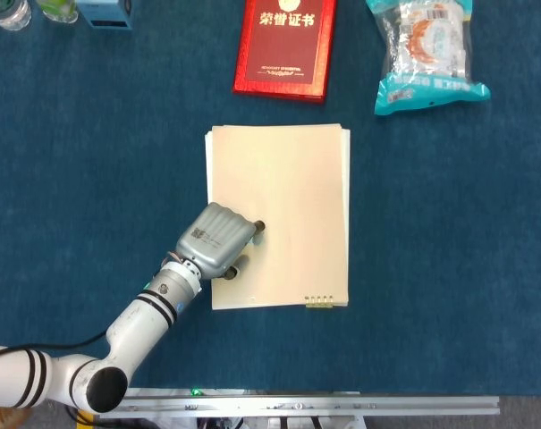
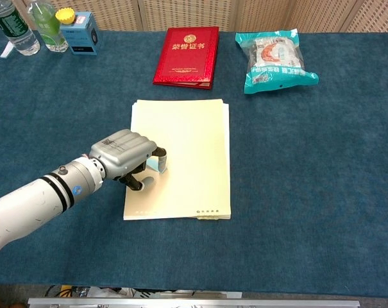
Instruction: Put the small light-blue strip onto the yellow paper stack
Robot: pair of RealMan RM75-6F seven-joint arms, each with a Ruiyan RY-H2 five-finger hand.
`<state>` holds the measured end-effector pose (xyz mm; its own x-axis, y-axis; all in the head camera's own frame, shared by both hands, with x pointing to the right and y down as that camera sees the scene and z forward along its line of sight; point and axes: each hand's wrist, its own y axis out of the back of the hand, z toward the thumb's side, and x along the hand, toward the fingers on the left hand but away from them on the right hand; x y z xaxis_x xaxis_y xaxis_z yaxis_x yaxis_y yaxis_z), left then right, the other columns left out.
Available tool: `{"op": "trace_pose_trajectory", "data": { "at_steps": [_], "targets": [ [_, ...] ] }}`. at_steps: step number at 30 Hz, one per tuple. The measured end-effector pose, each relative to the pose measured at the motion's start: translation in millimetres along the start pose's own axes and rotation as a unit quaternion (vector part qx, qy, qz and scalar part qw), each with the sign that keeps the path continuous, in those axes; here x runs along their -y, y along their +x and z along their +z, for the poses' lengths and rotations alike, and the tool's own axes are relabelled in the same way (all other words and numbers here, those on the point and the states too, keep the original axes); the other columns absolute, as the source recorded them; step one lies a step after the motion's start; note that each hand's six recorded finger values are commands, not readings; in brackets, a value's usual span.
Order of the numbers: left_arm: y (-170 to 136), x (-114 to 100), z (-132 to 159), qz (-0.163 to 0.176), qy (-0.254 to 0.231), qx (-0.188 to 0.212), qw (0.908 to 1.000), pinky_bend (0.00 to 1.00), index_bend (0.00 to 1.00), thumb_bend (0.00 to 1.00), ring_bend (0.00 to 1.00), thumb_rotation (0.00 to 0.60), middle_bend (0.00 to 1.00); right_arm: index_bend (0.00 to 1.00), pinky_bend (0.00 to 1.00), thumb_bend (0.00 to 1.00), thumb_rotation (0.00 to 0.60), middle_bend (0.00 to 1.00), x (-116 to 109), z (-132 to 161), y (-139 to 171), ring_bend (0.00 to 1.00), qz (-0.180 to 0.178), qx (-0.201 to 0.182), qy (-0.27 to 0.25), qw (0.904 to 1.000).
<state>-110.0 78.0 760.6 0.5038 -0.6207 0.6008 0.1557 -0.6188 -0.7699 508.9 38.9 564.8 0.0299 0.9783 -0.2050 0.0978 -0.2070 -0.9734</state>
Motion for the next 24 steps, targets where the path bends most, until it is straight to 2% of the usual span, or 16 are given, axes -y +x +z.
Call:
{"op": "trace_pose_trajectory", "data": {
  "at_steps": [24],
  "targets": [
    [-1.0, 0.9, 6.7, 0.006, 0.002, 0.002, 1.0000, 1.00, 0.39, 0.40, 1.00, 0.600, 1.00, 0.15, 0.23, 0.09, 0.600, 0.26, -1.7, -0.8, 0.7, 0.12, -0.004, -0.001, -0.003, 1.0000]
  ]
}}
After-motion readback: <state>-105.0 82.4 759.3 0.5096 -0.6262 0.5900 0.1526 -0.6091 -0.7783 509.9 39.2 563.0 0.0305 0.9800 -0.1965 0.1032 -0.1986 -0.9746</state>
